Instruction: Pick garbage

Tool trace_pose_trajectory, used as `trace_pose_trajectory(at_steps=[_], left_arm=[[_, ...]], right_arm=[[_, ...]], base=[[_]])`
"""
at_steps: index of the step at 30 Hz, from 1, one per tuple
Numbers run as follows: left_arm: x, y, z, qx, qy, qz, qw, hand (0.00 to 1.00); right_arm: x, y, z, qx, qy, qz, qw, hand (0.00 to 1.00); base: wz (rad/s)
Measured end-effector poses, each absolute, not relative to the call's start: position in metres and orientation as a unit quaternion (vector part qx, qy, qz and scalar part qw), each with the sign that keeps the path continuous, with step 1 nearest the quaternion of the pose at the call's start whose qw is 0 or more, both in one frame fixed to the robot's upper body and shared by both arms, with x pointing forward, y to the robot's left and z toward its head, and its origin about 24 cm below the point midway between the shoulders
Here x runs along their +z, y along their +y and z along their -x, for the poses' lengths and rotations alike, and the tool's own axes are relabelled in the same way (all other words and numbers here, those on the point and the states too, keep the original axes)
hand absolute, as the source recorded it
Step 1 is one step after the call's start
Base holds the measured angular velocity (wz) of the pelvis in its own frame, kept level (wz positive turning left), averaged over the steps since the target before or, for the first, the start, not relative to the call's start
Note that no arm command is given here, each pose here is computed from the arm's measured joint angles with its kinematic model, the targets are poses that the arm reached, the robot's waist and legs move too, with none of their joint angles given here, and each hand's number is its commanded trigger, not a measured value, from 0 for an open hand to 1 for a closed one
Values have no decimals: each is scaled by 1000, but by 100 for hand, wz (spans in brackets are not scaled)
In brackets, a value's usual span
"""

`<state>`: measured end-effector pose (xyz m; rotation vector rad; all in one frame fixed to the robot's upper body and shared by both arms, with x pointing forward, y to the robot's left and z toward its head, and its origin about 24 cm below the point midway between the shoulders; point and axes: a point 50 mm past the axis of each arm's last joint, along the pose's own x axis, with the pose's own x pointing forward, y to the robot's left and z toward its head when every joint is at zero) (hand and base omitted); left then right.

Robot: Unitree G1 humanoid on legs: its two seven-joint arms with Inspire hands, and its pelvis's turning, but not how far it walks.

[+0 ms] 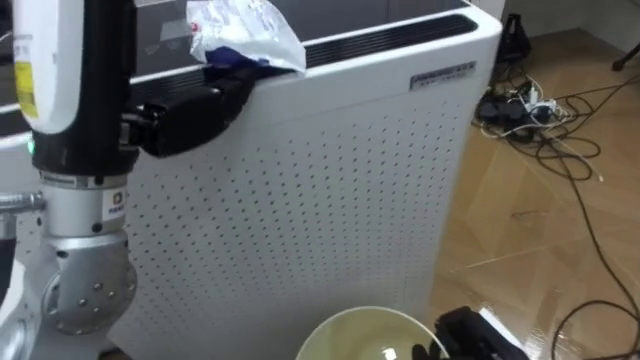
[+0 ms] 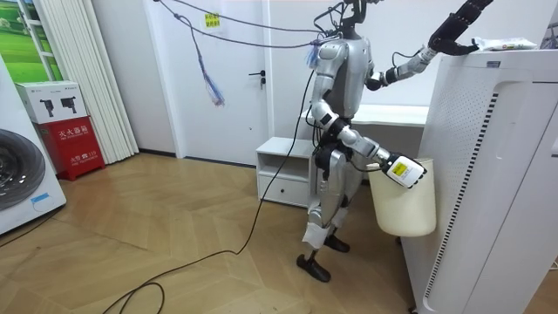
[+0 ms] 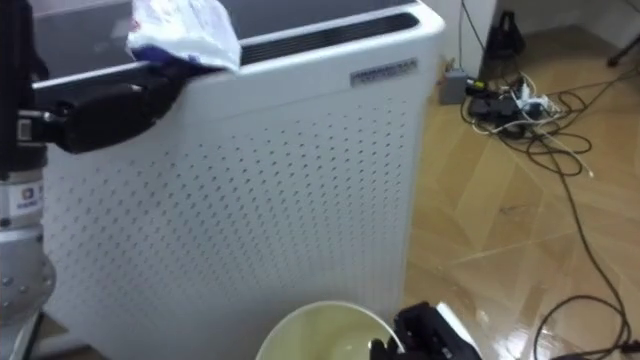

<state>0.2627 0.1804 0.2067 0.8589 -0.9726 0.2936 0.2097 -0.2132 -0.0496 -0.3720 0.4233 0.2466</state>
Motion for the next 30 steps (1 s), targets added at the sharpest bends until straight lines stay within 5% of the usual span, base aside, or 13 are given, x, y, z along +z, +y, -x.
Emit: trace_pose_trajectory(at_steps=[21, 22, 23, 25, 26, 30], left_arm=[[187, 184, -277, -19, -305, -507, 806, 0], [187, 185, -278, -27, -297, -511, 806, 10], [186, 186, -278, -32, -294, -513, 806, 55], [186, 188, -278, -47, -281, -519, 806, 90], [186, 188, -279, -50, -278, -519, 807, 100], [185, 190, -280, -69, -257, -520, 812, 100]], right_arm=[[-57, -218, -206, 134, 259, 177, 940, 100], [-56, -217, -206, 135, 259, 177, 940, 100], [-56, -217, -206, 135, 259, 177, 940, 100], [-56, -217, -207, 135, 258, 177, 940, 100], [-56, -217, -207, 135, 258, 177, 940, 100], [-56, -219, -207, 134, 258, 180, 940, 100]], base=[[0], [0], [0], [0], [0], [0]])
